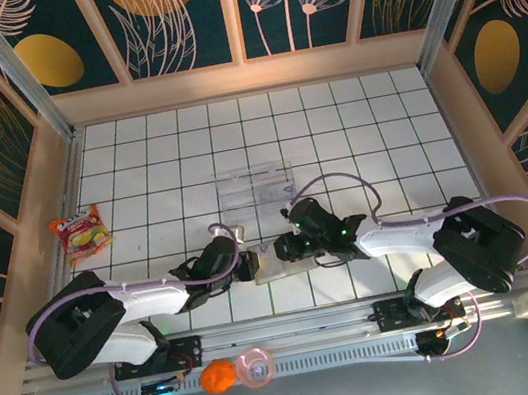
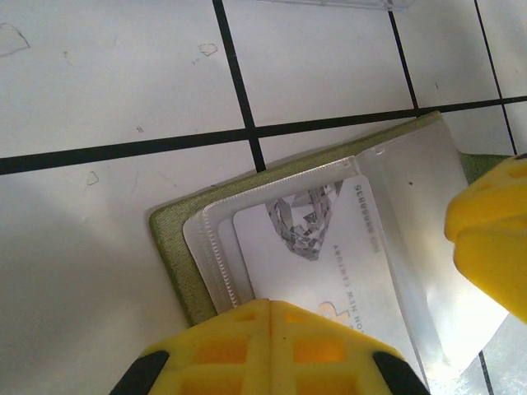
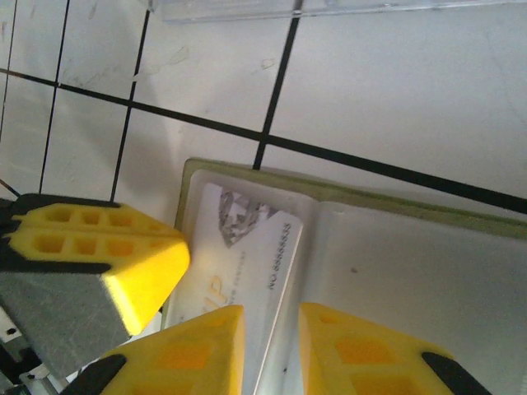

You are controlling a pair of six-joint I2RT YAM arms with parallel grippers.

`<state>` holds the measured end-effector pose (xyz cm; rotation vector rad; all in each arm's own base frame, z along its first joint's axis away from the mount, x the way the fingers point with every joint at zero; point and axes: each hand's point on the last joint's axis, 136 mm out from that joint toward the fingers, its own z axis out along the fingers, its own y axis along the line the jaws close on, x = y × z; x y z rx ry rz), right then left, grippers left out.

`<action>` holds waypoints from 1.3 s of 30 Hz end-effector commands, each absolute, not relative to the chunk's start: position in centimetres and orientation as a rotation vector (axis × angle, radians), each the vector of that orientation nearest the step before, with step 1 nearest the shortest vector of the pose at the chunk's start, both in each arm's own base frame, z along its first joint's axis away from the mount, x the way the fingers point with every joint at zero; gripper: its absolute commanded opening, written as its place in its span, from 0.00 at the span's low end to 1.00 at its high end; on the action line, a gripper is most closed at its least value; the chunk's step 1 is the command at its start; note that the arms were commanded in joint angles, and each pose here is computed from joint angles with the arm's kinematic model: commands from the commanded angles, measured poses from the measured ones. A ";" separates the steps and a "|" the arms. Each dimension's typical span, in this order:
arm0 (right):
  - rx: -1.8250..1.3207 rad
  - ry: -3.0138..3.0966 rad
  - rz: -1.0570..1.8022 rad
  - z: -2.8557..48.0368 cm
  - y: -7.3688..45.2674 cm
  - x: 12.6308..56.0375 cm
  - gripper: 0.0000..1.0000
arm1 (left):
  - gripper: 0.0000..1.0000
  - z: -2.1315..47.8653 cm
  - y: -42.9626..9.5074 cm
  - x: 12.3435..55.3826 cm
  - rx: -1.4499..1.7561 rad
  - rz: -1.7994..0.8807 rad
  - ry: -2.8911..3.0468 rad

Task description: Take the credit cards out of the card holder

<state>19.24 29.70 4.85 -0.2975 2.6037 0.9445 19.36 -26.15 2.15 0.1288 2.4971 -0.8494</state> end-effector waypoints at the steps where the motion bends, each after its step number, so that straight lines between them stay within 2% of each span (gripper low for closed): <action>1: -0.265 2.586 1.068 5.3 30.6 19.4 0.23 | 0.05 1.3 -25.6 18.8 0.125 -0.823 2.542; 34: -0.056 2.715 1.088 1.9 30.6 20.0 0.17 | 0.00 0.7 -25.6 18.3 0.147 -0.846 2.549; 37: -0.064 2.709 1.121 2.0 31.0 20.0 0.15 | 0.00 0.7 -25.7 18.2 0.154 -0.850 2.550; 39: -0.061 2.712 1.120 1.9 31.0 20.0 0.09 | 0.00 0.6 -25.7 18.2 0.155 -0.851 2.555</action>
